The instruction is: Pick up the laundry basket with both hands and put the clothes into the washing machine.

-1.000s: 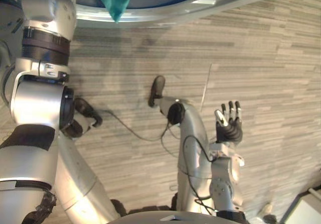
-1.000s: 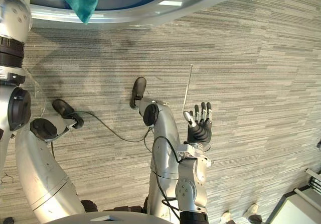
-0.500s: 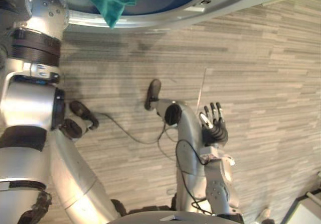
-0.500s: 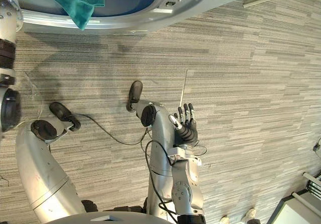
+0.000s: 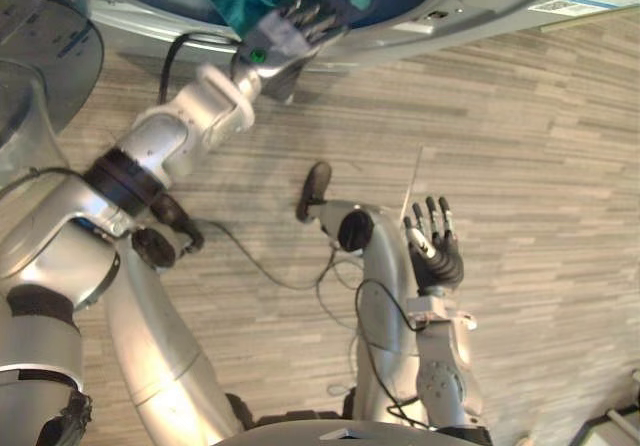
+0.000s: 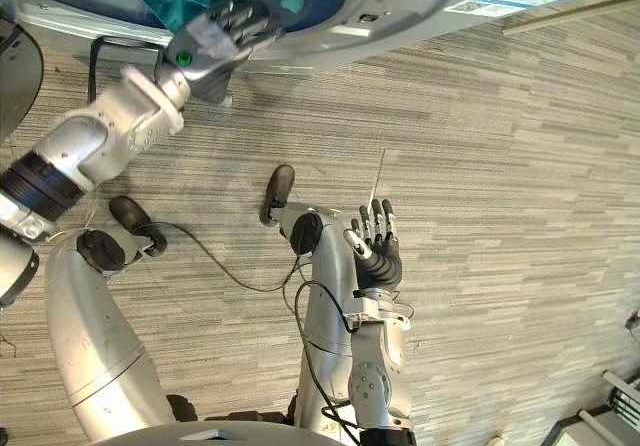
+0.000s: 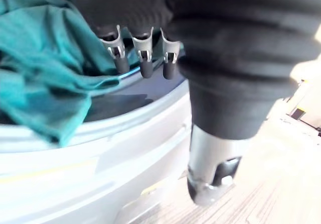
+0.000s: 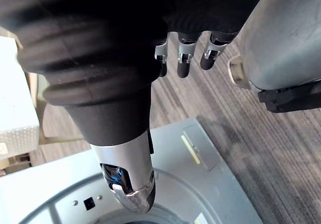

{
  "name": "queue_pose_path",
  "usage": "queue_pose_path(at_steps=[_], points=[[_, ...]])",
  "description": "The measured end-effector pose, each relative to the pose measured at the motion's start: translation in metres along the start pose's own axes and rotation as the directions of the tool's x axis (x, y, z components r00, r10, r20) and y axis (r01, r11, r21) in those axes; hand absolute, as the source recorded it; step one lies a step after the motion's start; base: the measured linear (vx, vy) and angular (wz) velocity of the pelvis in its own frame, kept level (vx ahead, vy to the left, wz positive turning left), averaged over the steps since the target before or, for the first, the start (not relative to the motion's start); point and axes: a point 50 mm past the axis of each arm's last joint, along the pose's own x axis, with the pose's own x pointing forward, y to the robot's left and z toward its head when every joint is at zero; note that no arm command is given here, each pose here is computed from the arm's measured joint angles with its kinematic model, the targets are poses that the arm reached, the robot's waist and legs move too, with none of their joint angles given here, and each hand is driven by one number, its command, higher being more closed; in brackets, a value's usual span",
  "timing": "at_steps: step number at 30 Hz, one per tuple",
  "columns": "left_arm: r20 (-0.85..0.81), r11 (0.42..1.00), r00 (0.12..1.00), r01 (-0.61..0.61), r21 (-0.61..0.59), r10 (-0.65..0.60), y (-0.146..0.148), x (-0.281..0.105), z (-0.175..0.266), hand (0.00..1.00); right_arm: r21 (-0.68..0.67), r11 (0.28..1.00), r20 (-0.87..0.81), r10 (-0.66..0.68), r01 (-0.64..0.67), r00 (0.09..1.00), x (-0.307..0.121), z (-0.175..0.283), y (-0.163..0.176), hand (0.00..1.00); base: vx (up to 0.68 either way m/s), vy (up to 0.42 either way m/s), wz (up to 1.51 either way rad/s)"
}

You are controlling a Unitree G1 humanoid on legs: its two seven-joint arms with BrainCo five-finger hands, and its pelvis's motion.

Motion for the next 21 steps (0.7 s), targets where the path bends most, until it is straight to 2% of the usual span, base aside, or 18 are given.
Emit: queue_pose_path(at_steps=[1, 3, 5, 6, 7, 8, 10, 11, 12, 13, 14, 15, 17, 19, 21], points=[[-0.024, 1.0, 1.0, 0.004, -0.01, -0.004, -0.004, -0.003, -0.003, 0.0, -0.002, 1.0, 0.005, 0.003, -0.003, 1.0, 0.0, 0.001, 0.0, 0.0, -0.03, -0.024, 0.15], [-0.177, 0.991, 0.984, -0.003, -0.136, -0.021, -0.021, -0.015, -0.017, 0.0, -0.002, 1.0, 0.014, 0.003, -0.003, 1.0, 0.001, 0.002, 0.001, 0.0, -0.04, -0.039, 0.18], [-0.302, 0.961, 0.953, -0.077, -0.264, -0.006, -0.026, -0.026, -0.03, 0.0, -0.001, 1.0, 0.015, 0.0, 0.0, 1.0, 0.001, 0.002, 0.001, 0.0, -0.04, -0.038, 0.08], [-0.382, 0.922, 0.924, -0.163, -0.35, 0.018, -0.026, -0.031, -0.038, 0.0, 0.002, 1.0, 0.016, -0.008, 0.008, 1.0, 0.001, 0.001, 0.001, 0.0, -0.04, -0.051, 0.1], [-0.472, 0.826, 0.88, -0.299, -0.478, 0.045, -0.024, -0.037, -0.044, 0.0, 0.007, 1.0, 0.015, -0.015, 0.015, 1.0, 0.001, 0.001, 0.001, 0.0, -0.05, -0.056, 0.18], [-0.564, 0.719, 0.825, -0.415, -0.557, 0.039, -0.029, -0.045, -0.051, 0.0, 0.014, 1.0, 0.016, -0.024, 0.024, 1.0, 0.001, 0.0, 0.001, 0.0, -0.07, -0.091, 0.24], [-0.735, 0.388, 0.675, -0.664, -0.639, -0.057, -0.053, -0.075, -0.062, 0.0, 0.032, 0.999, 0.013, -0.04, 0.04, 0.999, -0.001, -0.002, 0.002, 0.0, -0.06, -0.11, 0.26], [-0.752, 0.333, 0.653, -0.691, -0.641, -0.092, -0.061, -0.084, -0.06, 0.0, 0.033, 0.999, 0.011, -0.044, 0.044, 0.999, -0.001, -0.003, 0.001, 0.0, -0.03, -0.109, 0.3], [-0.77, 0.195, 0.609, -0.746, -0.637, -0.188, -0.084, -0.101, -0.049, 0.0, 0.034, 0.998, 0.002, -0.054, 0.054, 0.999, -0.001, -0.004, 0.002, 0.0, -0.01, -0.094, 0.26], [-0.778, 0.131, 0.58, -0.775, -0.618, -0.24, -0.097, -0.112, -0.043, 0.0, 0.034, 0.998, -0.005, -0.057, 0.057, 0.998, -0.001, -0.005, 0.002, 0.0, 0.01, -0.114, 0.32], [-0.776, 0.016, 0.532, -0.822, -0.57, -0.34, -0.121, -0.133, -0.025, 0.0, 0.033, 0.998, -0.014, -0.059, 0.06, 0.998, -0.001, -0.007, 0.001, 0.0, 0.04, -0.11, 0.37], [-0.759, -0.075, 0.484, -0.86, -0.505, -0.437, -0.142, -0.154, -0.003, 0.0, 0.023, 0.997, -0.024, -0.068, 0.068, 0.997, -0.002, -0.008, 0.0, 0.0, 0.06, -0.109, 0.4], [-0.714, -0.142, 0.417, -0.899, -0.413, -0.562, -0.168, -0.183, 0.032, 0.0, -0.025, 0.995, -0.061, -0.096, 0.095, 0.993, -0.002, -0.016, -0.008, 0.0, 0.07, -0.099, 0.47], [-0.632, -0.12, 0.331, -0.928, -0.352, -0.701, -0.196, -0.213, 0.07, 0.0, -0.065, 0.987, -0.111, -0.155, 0.149, 0.982, -0.004, -0.028, -0.022, 0.0, 0.06, -0.075, 0.5], [-0.513, -0.067, 0.241, -0.94, -0.334, -0.824, -0.218, -0.249, 0.111, 0.0, -0.116, 0.961, -0.186, -0.27, 0.252, 0.945, -0.015, -0.044, -0.045, 0.0, 0.06, -0.054, 0.41]])
